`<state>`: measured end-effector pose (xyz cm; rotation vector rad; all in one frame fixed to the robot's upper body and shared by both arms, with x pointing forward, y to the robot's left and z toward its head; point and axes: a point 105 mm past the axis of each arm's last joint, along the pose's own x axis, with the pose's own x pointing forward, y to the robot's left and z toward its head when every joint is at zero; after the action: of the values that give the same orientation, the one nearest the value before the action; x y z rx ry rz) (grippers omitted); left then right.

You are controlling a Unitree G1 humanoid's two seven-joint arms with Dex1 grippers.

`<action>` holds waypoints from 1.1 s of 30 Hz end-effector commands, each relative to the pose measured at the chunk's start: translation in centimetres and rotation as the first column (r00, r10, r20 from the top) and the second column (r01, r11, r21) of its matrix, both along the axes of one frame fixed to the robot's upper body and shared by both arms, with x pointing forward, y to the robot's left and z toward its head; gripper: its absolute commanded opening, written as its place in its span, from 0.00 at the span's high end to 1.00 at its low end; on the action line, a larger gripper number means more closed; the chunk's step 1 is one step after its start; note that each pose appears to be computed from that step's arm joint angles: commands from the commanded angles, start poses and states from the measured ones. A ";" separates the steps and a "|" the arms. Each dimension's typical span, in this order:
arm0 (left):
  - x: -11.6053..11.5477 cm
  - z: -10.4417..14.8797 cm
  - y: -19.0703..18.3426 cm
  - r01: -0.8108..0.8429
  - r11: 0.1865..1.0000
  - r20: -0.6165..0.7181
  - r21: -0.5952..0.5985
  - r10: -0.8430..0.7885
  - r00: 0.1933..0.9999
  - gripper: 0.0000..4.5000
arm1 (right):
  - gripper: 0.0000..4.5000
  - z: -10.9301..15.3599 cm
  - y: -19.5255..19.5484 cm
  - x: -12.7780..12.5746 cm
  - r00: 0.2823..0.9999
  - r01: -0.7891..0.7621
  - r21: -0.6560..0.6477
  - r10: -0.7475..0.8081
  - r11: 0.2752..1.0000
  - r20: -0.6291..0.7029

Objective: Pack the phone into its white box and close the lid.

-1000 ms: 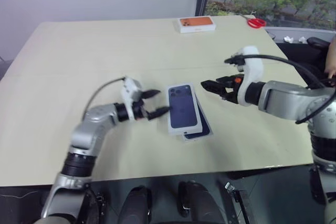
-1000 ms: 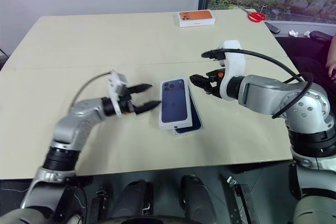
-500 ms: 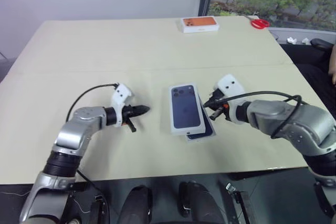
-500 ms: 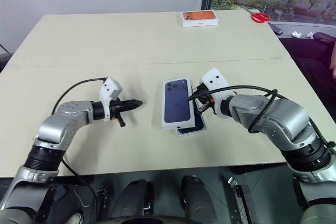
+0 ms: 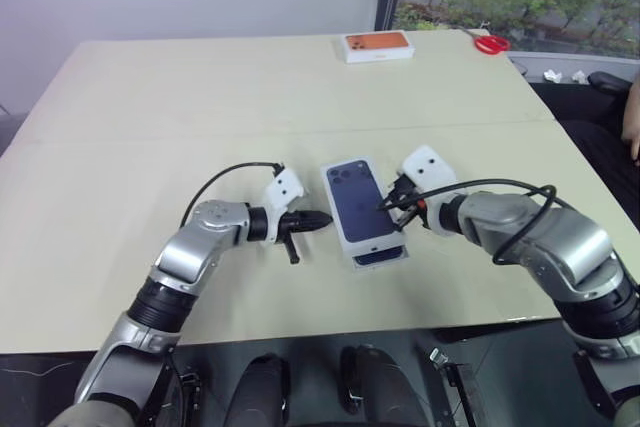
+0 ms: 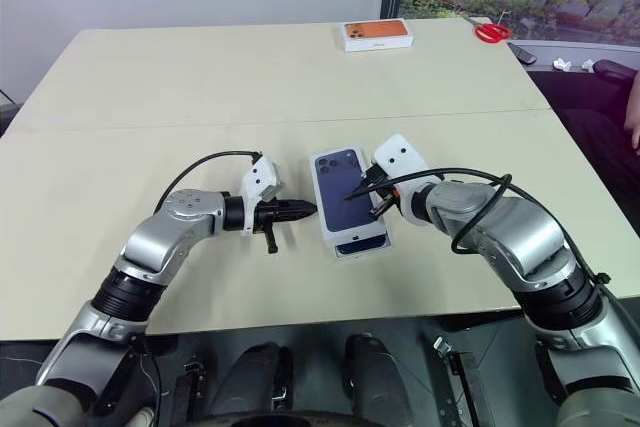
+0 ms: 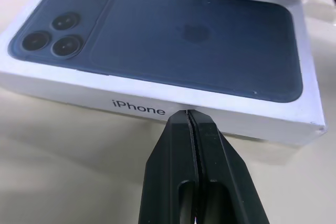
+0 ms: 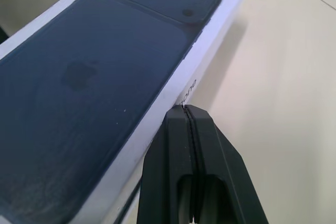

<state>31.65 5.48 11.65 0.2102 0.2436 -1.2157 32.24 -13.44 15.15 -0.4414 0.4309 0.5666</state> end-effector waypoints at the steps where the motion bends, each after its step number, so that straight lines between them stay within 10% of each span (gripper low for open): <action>1: -1.1 2.0 -1.2 0.077 0.995 0.033 -0.067 -0.075 0.997 0.99 | 1.00 1.1 1.3 -1.1 0.996 -0.080 0.020 0.080 0.997 0.034; 33: -2.3 -0.3 -0.5 0.115 0.992 -0.008 0.046 -0.115 0.993 0.99 | 1.00 -0.7 1.6 -4.1 0.982 -0.180 -0.029 0.178 0.983 -0.066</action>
<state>29.59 5.22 11.02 0.2383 0.2951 -1.3063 28.58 -12.57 13.69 -0.4802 0.5116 0.7230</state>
